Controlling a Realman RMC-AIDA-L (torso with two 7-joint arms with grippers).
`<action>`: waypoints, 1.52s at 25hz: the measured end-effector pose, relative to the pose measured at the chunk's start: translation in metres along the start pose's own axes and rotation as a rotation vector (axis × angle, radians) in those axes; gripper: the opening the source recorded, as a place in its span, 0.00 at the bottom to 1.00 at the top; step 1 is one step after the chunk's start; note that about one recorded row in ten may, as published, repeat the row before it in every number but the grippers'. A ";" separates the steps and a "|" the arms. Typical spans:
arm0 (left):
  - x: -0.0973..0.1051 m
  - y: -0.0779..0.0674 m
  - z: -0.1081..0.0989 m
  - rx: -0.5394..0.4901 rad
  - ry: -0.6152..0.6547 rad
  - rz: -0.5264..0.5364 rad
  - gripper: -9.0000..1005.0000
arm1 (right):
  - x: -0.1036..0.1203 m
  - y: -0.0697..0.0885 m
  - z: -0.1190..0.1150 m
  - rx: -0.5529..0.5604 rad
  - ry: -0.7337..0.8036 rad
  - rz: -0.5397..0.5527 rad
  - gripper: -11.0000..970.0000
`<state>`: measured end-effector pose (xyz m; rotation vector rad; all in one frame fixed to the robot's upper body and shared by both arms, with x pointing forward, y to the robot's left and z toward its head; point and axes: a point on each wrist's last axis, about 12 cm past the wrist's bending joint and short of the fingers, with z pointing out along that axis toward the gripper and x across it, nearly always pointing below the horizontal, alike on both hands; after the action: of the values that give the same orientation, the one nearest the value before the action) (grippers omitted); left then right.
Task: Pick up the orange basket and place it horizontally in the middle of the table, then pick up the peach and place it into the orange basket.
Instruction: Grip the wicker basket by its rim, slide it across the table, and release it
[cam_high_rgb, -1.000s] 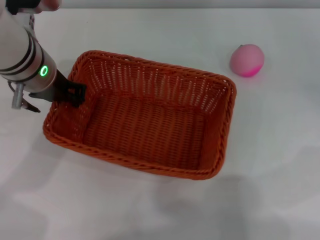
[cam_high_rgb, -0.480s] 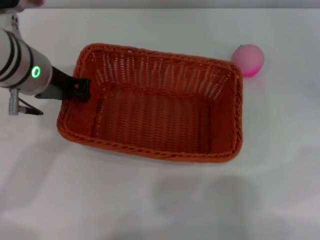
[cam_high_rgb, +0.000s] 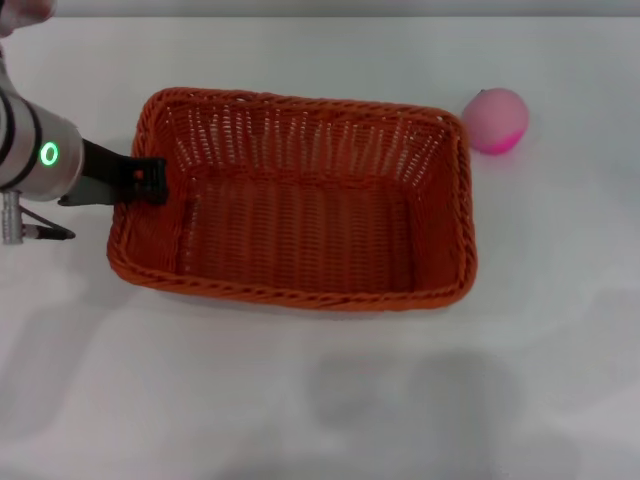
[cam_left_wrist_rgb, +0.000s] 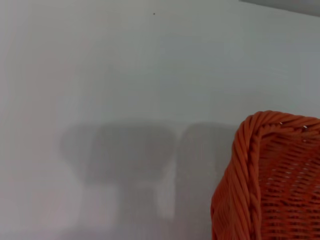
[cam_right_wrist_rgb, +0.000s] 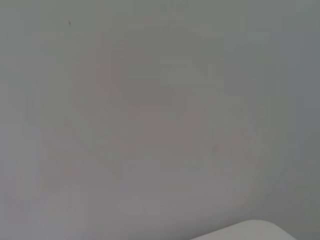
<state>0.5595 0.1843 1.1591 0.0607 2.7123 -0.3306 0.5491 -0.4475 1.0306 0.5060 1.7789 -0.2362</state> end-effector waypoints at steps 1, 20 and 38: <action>0.000 0.002 0.000 0.001 -0.004 -0.008 0.16 | 0.000 0.000 0.000 0.000 0.000 0.000 0.89; -0.012 -0.002 0.011 0.017 -0.005 -0.005 0.15 | 0.001 0.000 0.000 0.006 0.009 0.002 0.89; -0.015 -0.004 0.017 0.014 0.005 -0.002 0.15 | -0.001 0.000 0.002 0.005 0.007 -0.001 0.89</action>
<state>0.5795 0.1768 1.1513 0.0629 2.7150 -0.3501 0.5506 -0.4485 1.0312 0.5104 1.7861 -0.2395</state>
